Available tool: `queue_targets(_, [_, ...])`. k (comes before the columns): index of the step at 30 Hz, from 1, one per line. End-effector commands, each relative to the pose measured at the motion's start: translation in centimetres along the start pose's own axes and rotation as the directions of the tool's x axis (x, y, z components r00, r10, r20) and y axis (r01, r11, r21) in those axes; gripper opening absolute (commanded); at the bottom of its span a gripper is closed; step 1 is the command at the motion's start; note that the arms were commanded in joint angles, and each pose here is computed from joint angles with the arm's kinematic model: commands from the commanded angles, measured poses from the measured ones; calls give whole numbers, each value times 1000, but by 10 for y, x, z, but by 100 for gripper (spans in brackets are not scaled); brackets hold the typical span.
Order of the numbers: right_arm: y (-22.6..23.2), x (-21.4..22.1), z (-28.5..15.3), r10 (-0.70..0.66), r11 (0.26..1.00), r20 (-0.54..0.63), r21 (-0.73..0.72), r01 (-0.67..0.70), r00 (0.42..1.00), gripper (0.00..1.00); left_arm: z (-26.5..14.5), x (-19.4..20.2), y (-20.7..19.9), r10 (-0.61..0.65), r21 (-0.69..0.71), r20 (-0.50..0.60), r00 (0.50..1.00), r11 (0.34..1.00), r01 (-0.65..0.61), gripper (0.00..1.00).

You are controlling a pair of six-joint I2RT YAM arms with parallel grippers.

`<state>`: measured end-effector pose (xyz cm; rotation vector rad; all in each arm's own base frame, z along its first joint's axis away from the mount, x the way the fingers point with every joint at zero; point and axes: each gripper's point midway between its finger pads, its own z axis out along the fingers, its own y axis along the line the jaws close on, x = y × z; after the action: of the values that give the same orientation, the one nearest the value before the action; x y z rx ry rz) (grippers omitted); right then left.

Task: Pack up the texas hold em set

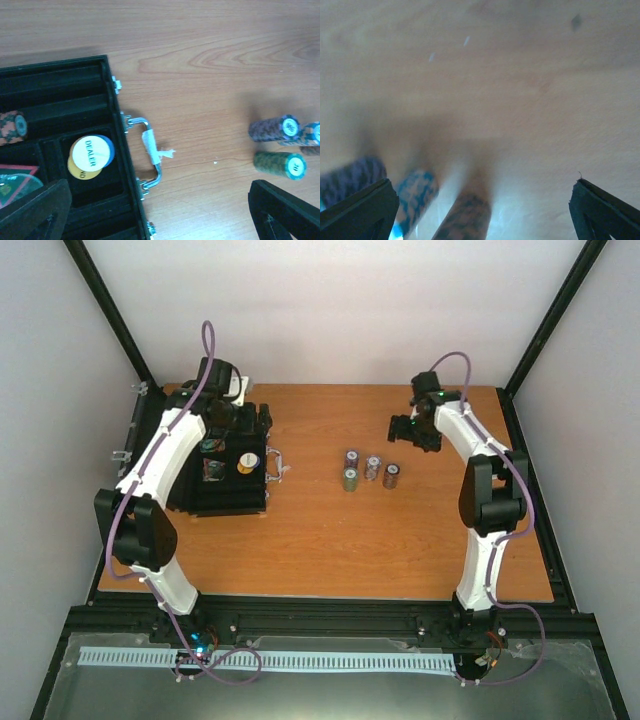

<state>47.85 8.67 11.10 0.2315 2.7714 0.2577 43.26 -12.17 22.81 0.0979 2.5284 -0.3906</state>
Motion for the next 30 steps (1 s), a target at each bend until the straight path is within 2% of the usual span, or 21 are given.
queue_targets(1, [25,43,-14,-112,994,-45,4,112,993,94,-12,5,8,12,-34,0,1000,999,-12,100])
queue_targets(6, [30,84,-6,-145,989,-126,4,147,981,85,-11,13,13,6,-53,-16,1000,999,-7,100])
queue_targets(9, [28,95,-6,-147,989,-140,4,149,979,84,-12,14,13,6,-54,-14,1000,999,-7,100])
queue_targets(15, [25,99,1,-155,987,-156,16,159,975,83,-12,18,15,8,-63,-21,1000,998,-9,100])
queue_targets(30, [26,97,34,-175,983,-196,14,182,965,63,-27,16,20,18,-104,-3,1000,994,-18,100])
